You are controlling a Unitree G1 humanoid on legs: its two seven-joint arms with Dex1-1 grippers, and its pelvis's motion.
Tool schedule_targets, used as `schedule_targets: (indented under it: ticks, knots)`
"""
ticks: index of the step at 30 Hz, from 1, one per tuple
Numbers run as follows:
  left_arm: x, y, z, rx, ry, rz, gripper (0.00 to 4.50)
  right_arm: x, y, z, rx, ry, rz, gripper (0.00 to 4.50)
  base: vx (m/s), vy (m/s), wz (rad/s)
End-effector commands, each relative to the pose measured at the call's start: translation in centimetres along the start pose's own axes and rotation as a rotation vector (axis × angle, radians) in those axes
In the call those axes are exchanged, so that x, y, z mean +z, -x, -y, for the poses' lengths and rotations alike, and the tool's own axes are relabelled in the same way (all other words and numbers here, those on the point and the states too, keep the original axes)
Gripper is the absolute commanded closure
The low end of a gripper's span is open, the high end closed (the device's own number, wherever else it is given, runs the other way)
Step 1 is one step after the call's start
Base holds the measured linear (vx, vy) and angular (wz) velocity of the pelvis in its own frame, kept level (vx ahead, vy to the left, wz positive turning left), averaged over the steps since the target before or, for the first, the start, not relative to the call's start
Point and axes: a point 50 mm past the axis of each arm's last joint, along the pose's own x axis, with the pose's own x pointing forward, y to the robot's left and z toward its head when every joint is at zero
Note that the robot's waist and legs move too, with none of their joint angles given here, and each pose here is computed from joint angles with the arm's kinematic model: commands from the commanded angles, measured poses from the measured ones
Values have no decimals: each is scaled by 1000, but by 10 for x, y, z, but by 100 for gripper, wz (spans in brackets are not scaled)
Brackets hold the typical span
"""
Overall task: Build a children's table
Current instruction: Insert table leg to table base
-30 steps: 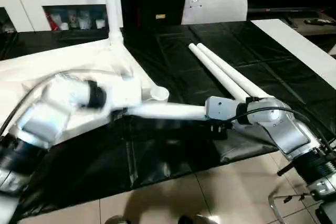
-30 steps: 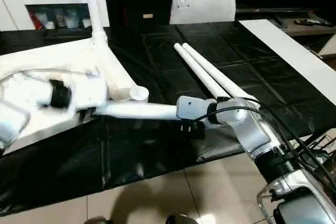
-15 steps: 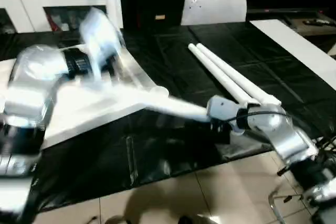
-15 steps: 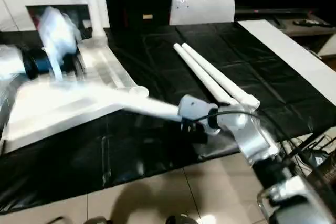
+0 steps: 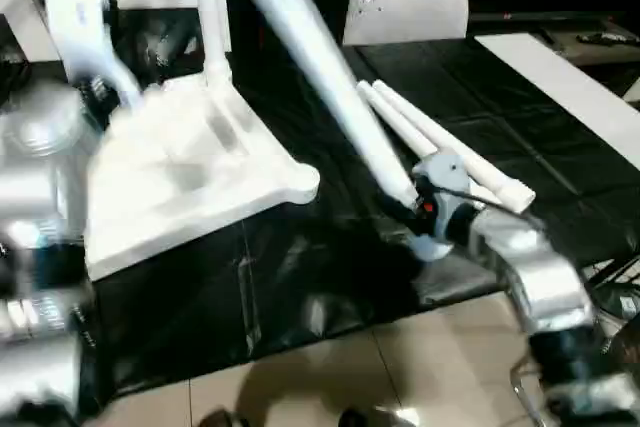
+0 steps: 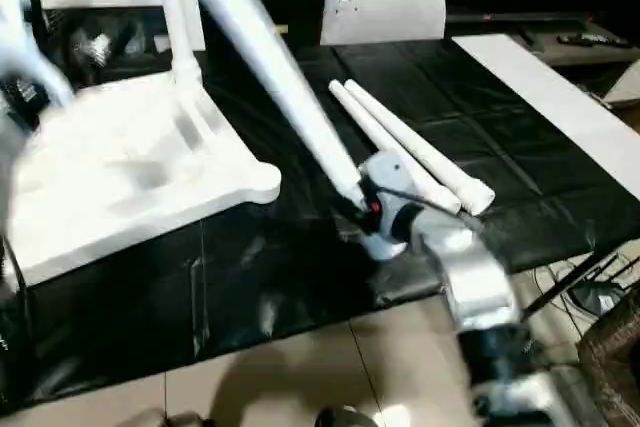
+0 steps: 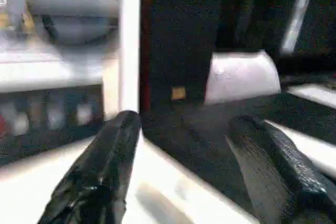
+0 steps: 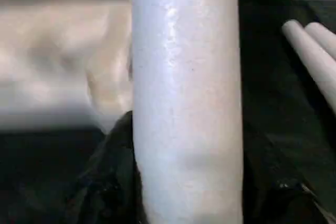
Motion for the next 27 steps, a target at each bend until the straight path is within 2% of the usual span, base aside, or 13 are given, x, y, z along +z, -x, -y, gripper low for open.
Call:
schedule_targets:
  ticks: [1, 3, 7, 8, 11, 12, 14, 17, 19, 20, 23, 26, 27]
  knots:
    - [-5, 10, 9, 33, -26, -19, 137, 11, 11, 2, -55, -15, 62, 262, 0, 0, 0]
    - [-20, 27, 23, 53, -29, -58, 137, 18, 16, -7, -69, 1, 116, 262, 0, 0, 0]
    - [-26, 35, 36, 59, -44, -69, 137, 23, 18, -16, -63, 19, 150, 262, -19, -17, 16]
    - [-28, 39, 47, 58, -31, -61, 137, 26, 19, -24, -42, 2, 166, 262, -42, -49, 44]
    - [-32, 42, 63, 45, 76, -60, 137, 26, 21, -35, -4, -51, 167, 262, 14, -108, 52]
    - [-34, 43, 67, 49, 53, -79, 137, 24, 23, -36, -3, -62, 156, 262, 21, -166, 73]
    - [-37, 44, 70, 60, -2, -97, 137, 18, 26, -37, -21, -88, 134, 262, -71, -159, 53]
    - [-42, 46, 71, 76, 23, -125, 137, 11, 30, -36, -44, -100, 111, 262, 13, -29, 51]
    - [-44, 47, 70, 80, -3, -135, 137, 9, 32, -37, -49, -130, 106, 262, -61, 26, 31]
    - [-44, 47, 69, 81, -2, -142, 137, 9, 34, -37, -33, -161, 104, 262, -74, 48, 9]
    - [-42, 45, 71, 54, 32, -158, 137, 17, 34, -35, -12, -160, 141, 262, -44, 82, 6]
    - [-33, 37, 77, -35, 76, -134, 137, 26, 33, -30, 61, -182, 177, 262, -63, 10, 12]
    - [-29, 32, 78, -69, 88, -123, 120, 29, 31, -27, 86, -206, 176, 262, -69, -7, 9]
